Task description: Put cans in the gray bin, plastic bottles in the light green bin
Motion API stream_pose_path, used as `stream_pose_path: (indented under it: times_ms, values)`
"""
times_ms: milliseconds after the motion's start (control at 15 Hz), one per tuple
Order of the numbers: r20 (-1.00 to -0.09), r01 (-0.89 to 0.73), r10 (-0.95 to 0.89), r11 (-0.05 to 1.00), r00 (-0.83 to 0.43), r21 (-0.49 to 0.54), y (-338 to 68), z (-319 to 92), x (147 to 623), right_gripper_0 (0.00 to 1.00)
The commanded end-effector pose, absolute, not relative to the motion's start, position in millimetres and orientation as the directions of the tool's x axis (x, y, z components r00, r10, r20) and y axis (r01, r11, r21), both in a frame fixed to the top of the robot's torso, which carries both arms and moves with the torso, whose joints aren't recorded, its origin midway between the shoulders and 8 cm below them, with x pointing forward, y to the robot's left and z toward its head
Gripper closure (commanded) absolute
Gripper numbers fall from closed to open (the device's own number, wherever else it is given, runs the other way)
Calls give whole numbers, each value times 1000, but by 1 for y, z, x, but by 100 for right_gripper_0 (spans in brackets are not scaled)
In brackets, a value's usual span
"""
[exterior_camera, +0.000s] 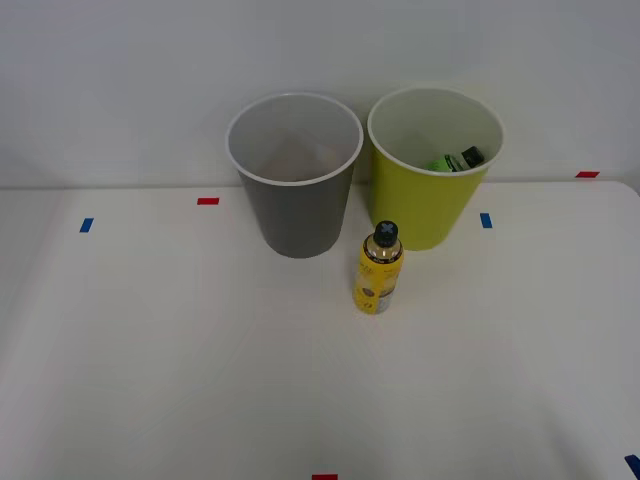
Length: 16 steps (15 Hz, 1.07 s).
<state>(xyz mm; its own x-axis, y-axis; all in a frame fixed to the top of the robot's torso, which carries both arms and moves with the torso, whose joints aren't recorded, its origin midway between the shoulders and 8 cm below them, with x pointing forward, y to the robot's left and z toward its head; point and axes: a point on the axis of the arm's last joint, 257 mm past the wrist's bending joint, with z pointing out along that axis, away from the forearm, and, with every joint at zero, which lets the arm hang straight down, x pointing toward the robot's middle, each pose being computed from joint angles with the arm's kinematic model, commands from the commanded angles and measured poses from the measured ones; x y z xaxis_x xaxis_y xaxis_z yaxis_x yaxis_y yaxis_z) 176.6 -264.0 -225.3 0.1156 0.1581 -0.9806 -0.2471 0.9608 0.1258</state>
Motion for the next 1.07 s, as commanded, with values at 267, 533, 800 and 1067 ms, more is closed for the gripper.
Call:
stream_pose_path:
  times_ms: [267,533,800,1067]
  values:
    - [-981,-247,158,961,116,126,-264,-225,177,0]
    - [-981,-247,158,961,116,126,-264,-225,177,0]
    - [-981,-247,158,961,116,126,-264,-225,177,0]
    - [-981,-247,158,961,116,126,-264,-225,177,0]
